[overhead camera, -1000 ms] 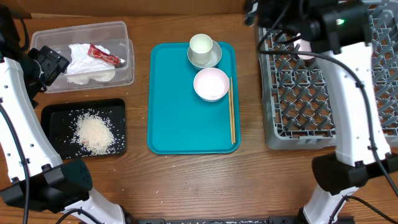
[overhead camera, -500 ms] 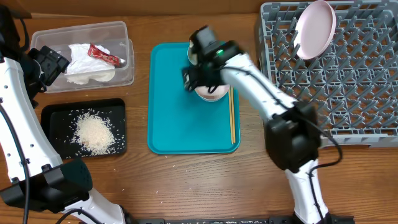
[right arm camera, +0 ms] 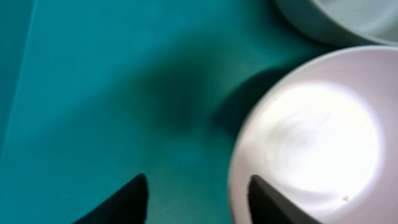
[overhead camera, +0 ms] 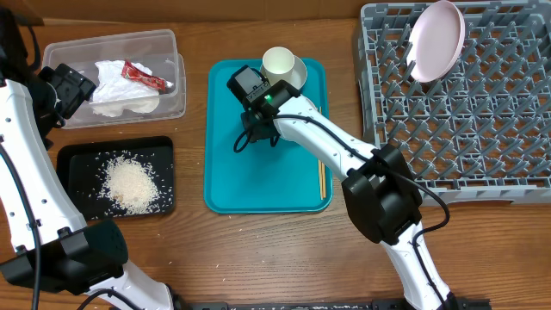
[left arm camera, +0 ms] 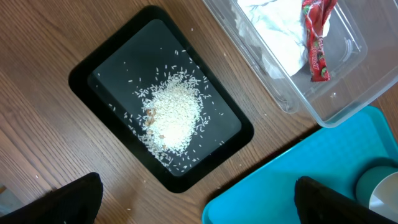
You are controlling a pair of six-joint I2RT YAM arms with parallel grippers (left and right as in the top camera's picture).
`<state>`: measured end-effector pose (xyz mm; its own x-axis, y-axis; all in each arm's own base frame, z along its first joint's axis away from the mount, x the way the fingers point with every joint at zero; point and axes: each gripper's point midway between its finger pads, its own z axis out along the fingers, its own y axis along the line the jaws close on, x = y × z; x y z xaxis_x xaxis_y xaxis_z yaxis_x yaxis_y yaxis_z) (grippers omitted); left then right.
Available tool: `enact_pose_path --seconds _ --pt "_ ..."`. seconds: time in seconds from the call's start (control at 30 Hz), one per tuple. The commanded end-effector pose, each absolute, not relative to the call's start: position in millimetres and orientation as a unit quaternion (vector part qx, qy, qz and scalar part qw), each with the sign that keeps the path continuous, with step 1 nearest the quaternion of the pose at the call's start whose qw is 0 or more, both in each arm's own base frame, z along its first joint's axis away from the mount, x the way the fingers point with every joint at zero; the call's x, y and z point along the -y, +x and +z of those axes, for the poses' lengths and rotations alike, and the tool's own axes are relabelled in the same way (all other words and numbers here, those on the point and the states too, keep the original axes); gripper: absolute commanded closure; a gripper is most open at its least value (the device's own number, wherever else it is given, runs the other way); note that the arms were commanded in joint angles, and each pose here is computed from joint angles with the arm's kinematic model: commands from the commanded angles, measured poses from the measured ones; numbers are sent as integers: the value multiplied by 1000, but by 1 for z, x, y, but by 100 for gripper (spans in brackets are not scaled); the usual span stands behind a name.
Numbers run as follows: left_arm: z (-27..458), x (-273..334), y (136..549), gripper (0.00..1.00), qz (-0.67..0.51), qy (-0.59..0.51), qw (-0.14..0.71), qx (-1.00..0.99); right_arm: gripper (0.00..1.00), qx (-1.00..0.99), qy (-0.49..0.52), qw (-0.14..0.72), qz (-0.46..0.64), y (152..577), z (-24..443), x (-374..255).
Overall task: Sort waste into correct bins and load items into the dishwasher
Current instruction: 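Move the right gripper to the pink bowl on the teal tray and grasp it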
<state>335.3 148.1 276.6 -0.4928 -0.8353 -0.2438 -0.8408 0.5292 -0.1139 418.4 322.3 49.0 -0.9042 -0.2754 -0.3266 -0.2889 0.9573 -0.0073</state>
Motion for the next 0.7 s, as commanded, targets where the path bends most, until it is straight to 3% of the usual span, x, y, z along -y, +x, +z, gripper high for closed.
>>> enact_pose_path --seconds 0.0,0.03,0.23,0.37,0.57,0.67 --pt "276 -148 335 0 11 -478 134 -868 55 -975 -138 174 -1 427 44 -315" --pt "276 -148 335 0 11 -478 134 -868 63 -975 -138 173 -1 426 43 -315" --pt "276 -148 335 0 11 -478 134 -868 65 -977 -140 160 -9 423 32 -312" --pt "276 -148 335 0 11 -479 134 -868 71 -978 -139 158 -10 422 32 -312" --pt "276 -148 335 0 11 -479 134 -868 92 -979 -139 152 -13 420 40 -310" --pt "276 -148 335 0 11 -479 134 -868 96 -978 -135 157 -10 423 59 -312"
